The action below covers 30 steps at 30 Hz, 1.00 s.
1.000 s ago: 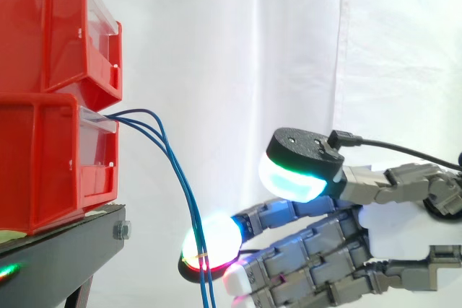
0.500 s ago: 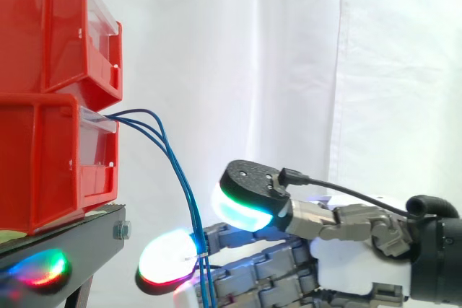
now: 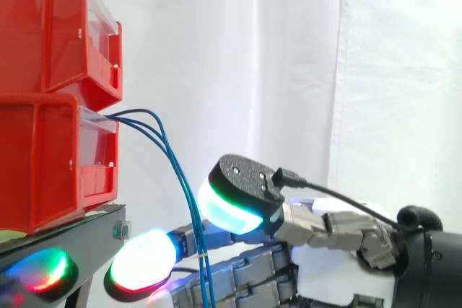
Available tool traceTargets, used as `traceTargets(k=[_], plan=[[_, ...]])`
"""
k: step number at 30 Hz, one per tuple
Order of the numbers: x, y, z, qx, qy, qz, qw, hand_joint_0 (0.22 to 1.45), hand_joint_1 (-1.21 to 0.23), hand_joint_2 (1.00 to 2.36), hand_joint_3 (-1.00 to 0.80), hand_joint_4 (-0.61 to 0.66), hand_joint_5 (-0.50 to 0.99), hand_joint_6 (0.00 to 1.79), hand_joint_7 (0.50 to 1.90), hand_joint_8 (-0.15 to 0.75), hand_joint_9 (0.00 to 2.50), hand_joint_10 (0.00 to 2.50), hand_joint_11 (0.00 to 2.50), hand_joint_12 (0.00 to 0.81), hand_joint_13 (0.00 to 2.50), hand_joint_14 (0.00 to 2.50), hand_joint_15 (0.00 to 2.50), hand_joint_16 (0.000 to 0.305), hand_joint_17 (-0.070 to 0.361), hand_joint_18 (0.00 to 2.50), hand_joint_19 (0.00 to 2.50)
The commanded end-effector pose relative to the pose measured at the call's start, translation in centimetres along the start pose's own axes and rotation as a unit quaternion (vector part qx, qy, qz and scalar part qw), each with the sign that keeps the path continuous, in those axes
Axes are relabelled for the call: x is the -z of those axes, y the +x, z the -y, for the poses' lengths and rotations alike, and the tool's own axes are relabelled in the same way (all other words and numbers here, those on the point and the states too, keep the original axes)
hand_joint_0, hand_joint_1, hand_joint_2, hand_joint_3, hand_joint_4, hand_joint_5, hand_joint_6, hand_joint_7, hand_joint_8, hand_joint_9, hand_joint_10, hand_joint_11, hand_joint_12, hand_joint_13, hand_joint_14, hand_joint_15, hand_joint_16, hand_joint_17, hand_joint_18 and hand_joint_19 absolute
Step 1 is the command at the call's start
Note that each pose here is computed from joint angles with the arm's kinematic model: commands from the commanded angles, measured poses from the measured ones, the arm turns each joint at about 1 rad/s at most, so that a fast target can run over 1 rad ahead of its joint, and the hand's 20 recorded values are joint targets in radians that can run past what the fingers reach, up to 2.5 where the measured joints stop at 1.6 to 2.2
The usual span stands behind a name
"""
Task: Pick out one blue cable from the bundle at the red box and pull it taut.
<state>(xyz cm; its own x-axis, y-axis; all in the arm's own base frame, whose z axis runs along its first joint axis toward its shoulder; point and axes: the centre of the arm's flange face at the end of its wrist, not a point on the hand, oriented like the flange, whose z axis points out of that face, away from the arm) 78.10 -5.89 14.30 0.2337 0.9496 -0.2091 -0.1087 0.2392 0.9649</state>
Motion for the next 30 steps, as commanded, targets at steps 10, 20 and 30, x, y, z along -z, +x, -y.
traceTargets(k=[10, 20, 30], plan=[[-0.2, 0.3, 0.6, 0.021, -0.024, -0.040, 0.9987, 0.49, -0.61, 1.00, -0.50, 0.17, -0.14, 0.50, 0.80, 0.259, 0.86, 0.01, 0.21, 0.363, 0.74, 0.01, 0.31, 0.051, 0.114, 0.58, 0.49], [-0.4, -0.8, 0.8, 0.021, -0.031, -0.054, 0.9978, 0.53, -0.56, 1.00, -0.50, 0.15, -0.13, 0.50, 0.89, 0.254, 0.90, 0.01, 0.26, 0.357, 0.78, 0.01, 0.35, 0.049, 0.110, 0.61, 0.55], [-0.6, -2.7, 1.1, 0.025, -0.034, -0.061, 0.9973, 0.54, -0.59, 1.00, -0.49, 0.14, -0.12, 0.50, 0.93, 0.256, 0.91, 0.01, 0.29, 0.354, 0.83, 0.02, 0.39, 0.048, 0.109, 0.65, 0.57]])
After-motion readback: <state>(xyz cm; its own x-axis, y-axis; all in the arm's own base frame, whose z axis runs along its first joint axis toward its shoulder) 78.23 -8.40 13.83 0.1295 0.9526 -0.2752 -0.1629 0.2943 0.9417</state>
